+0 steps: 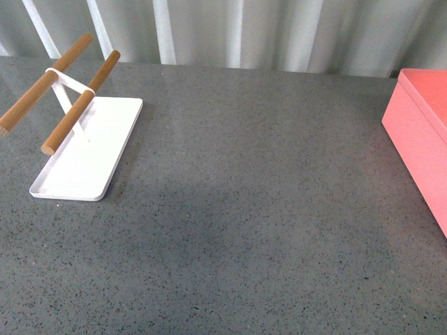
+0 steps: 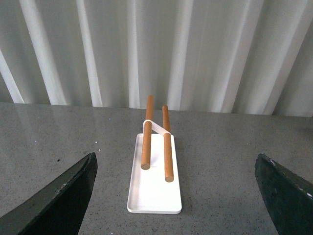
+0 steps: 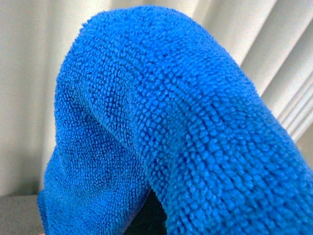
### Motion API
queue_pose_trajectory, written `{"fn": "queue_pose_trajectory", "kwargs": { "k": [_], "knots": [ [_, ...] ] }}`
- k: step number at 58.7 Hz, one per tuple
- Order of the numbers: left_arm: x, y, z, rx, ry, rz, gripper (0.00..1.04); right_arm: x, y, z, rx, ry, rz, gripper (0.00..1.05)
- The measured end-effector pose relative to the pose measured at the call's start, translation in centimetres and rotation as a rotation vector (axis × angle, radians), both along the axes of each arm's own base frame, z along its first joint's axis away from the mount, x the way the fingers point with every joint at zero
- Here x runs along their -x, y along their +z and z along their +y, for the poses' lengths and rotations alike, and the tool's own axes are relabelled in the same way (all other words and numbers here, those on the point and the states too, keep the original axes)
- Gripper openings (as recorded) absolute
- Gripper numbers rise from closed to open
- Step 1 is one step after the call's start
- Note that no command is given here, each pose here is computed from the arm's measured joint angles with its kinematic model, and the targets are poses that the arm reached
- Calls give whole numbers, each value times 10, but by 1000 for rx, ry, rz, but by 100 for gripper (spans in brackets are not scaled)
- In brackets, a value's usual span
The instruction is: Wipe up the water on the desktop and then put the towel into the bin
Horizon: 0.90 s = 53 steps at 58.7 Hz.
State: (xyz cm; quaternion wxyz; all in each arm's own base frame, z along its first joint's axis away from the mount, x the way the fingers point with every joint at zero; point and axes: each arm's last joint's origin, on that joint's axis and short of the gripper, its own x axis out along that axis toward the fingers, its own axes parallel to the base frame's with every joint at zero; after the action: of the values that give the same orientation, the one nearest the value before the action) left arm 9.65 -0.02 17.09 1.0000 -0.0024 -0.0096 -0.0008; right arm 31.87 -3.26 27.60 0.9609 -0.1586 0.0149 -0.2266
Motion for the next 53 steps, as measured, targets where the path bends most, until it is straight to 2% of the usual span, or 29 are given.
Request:
{"fn": "queue_pose_trajectory", "kwargs": {
  "k": [5, 10, 15, 17, 38, 40, 53],
  "knots": [
    [0, 0, 0, 0, 0, 0, 98, -10, -20, -9, -90, -44, 231, 7],
    [0, 0, 0, 0, 0, -1, 98, -10, -57, -13, -178, -88, 559, 21],
    [0, 0, 0, 0, 0, 0, 98, -1, -85, -13, -211, -109, 763, 33],
    [0, 0, 0, 0, 0, 0, 98, 1, -90, -13, -218, -114, 795, 39],
    [0, 0, 0, 0, 0, 0, 98, -1, -77, -12, -228, -117, 748, 97],
    [0, 0, 0, 0, 0, 0, 98, -1, -77, -12, -229, -118, 747, 100],
    [0, 0, 0, 0, 0, 0, 98, 0, -77, -13, -234, -124, 744, 98]
  ]
}}
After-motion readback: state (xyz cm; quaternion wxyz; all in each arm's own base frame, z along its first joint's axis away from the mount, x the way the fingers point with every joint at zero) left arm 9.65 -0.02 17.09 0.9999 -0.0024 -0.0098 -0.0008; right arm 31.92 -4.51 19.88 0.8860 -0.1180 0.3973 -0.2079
